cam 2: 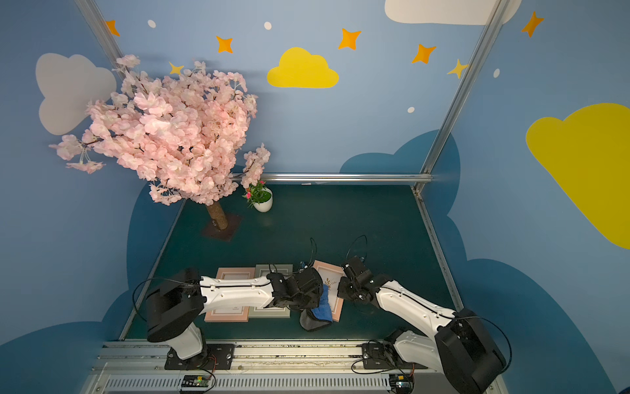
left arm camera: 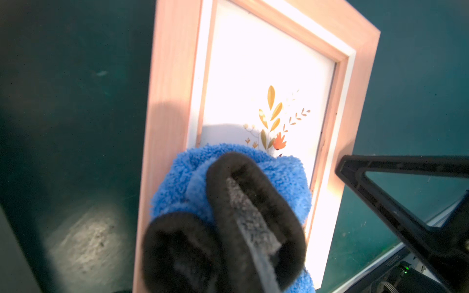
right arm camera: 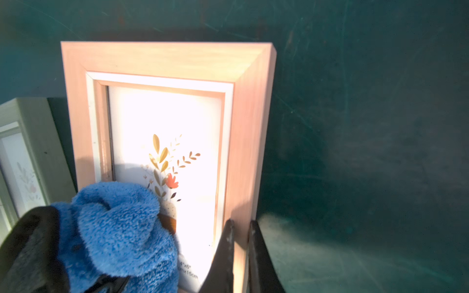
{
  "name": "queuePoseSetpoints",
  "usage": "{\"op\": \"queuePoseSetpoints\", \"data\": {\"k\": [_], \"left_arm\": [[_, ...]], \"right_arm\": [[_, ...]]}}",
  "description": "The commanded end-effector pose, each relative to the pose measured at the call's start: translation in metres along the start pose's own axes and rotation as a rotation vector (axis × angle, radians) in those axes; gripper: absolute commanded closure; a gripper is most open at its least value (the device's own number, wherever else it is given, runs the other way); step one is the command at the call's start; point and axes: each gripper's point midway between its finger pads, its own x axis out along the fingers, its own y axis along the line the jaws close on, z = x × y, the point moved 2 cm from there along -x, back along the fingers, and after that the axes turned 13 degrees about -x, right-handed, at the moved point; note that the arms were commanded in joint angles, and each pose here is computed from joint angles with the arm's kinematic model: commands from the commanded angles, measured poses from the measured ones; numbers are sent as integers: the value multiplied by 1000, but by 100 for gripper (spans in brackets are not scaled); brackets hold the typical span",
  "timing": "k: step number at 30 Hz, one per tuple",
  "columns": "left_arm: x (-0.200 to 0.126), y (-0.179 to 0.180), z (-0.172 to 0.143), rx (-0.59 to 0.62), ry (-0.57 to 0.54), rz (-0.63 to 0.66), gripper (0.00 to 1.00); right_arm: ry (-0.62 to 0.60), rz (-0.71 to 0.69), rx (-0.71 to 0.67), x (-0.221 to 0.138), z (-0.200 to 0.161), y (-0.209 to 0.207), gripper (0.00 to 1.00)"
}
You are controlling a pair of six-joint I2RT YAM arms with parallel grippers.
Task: Wipe the picture frame with a cloth
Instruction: Wipe the dirt from the picture frame.
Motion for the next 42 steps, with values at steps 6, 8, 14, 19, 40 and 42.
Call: {"op": "queuePoseSetpoints", "data": {"k": [6, 8, 14, 19, 40, 42], "left_arm": [[20, 38, 11, -2, 10, 214, 97], [27, 35, 22, -6, -8, 204, 97], [33, 12, 58, -13, -63, 133, 97], [40, -5, 79, -31, -90, 74, 97], [13, 58, 6, -35, 17, 192, 97], [6, 62, -5, -30, 27, 195, 97]], "right_arm": [[170, -114, -16, 17, -46, -33, 91], [172, -113, -17, 18, -46, -33, 91], [185, -110, -17, 21, -48, -32, 91], [185, -109, -16, 21, -47, -32, 91], [184, -121, -11, 19, -47, -35, 90], [186, -122, -13, 19, -48, -35, 90]]}}
